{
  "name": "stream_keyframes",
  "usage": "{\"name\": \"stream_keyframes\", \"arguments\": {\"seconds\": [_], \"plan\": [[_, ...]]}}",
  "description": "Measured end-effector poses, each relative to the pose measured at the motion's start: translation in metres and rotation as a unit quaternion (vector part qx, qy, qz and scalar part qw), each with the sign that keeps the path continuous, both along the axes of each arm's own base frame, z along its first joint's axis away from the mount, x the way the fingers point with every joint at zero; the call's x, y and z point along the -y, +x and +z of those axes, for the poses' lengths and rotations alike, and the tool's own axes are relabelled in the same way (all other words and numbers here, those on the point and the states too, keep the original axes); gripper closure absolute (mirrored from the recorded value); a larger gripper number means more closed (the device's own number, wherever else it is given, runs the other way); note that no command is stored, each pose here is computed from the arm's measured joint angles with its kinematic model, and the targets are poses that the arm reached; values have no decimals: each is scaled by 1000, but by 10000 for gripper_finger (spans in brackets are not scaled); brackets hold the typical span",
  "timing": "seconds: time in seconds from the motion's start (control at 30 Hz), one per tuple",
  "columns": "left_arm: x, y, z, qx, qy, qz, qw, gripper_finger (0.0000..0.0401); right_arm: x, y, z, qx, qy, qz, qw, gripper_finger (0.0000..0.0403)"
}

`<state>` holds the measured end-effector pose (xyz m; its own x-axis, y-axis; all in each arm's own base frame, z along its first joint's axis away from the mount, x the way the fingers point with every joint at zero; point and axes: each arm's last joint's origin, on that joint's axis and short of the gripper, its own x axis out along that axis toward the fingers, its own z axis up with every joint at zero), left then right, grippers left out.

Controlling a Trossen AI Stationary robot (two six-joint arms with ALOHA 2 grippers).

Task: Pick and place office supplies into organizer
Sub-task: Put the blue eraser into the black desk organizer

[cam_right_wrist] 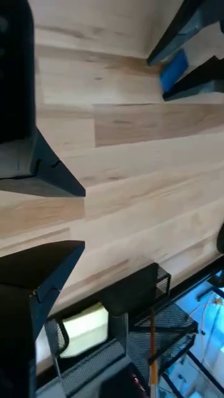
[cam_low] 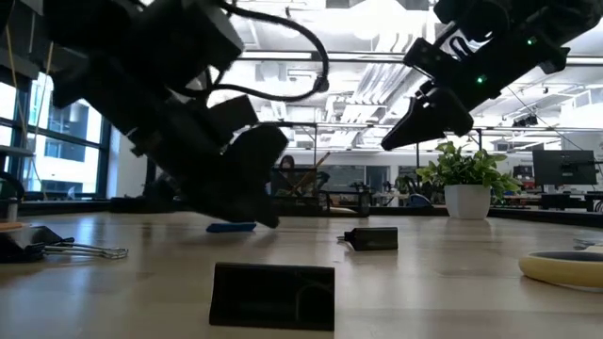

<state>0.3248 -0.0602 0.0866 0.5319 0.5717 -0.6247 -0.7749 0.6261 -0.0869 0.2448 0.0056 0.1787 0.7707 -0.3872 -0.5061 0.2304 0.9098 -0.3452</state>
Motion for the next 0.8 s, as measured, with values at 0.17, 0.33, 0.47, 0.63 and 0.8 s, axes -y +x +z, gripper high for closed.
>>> {"name": "stream_keyframes", "arguments": {"seconds": [0.17,0.33,0.47,0.63,0.8], "plan": [[2,9,3,-46,5,16,999,197,2,0,1,-4,-14,6,1000,287],[3,11,5,-67,7,16,998,197,4,0,1,-2,-14,1,1000,287],[2,9,4,-82,7,14,996,197,4,0,1,-2,-12,0,1000,287],[2,7,5,-111,13,-10,994,197,4,0,1,-4,-14,2,1000,287],[4,6,4,-119,6,-22,993,197,3,0,0,-6,-7,10,1000,287]]}}
